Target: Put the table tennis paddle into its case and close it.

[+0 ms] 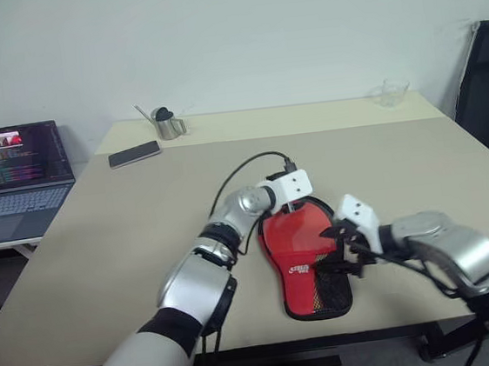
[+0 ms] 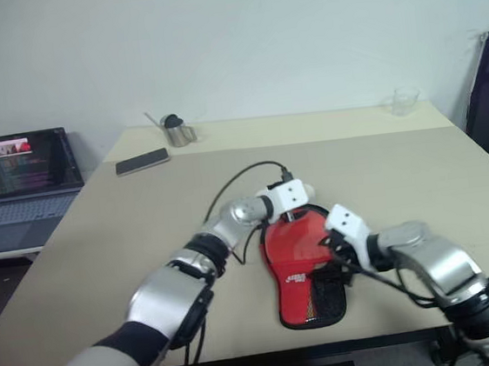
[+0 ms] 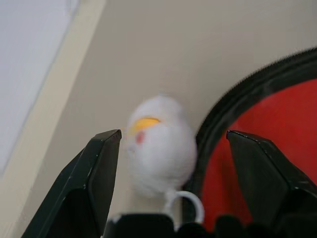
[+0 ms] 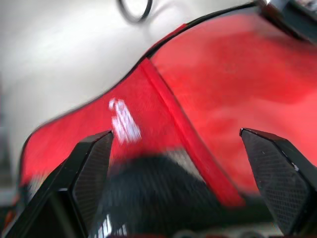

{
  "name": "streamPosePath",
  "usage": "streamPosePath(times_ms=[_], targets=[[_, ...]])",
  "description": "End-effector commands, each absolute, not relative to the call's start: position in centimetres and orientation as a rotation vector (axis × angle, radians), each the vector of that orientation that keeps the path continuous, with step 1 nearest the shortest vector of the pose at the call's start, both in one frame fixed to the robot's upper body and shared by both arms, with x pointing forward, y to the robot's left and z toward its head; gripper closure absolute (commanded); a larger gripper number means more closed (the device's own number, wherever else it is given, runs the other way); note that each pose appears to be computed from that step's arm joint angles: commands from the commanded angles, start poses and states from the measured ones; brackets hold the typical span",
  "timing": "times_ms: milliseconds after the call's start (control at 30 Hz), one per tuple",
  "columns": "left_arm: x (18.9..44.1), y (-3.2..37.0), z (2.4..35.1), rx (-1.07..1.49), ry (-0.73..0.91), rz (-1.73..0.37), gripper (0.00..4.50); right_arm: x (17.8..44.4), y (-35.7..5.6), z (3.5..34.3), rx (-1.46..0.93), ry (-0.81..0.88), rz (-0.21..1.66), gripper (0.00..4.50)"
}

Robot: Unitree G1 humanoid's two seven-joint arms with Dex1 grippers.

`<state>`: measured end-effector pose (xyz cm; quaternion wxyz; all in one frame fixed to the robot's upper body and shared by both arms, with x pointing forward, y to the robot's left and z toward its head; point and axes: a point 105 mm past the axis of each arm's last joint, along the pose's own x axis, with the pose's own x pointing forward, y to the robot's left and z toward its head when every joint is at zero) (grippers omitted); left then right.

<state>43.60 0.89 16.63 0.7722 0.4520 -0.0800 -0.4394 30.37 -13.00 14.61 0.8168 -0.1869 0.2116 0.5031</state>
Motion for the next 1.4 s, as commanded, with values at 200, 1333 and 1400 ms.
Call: streamPosePath(times_ms=[200, 1333, 1400], targets=[[40.6, 3.6, 20.7, 0.789, -0.286, -1.156, 0.78, 32.6, -16.0, 19.1, -0.448, 0.328, 1.058, 0.00], [37.7, 0.6, 9.4, 0.156, 0.130, -0.916, 0.03, 48.0, -10.0, 17.1, 0.192, 0.279, 0.323, 0.00], [37.8, 0.7, 9.5, 0.143, 0.129, -0.902, 0.03, 47.9, -10.1, 16.4, 0.212, 0.298, 0.308, 0.00]])
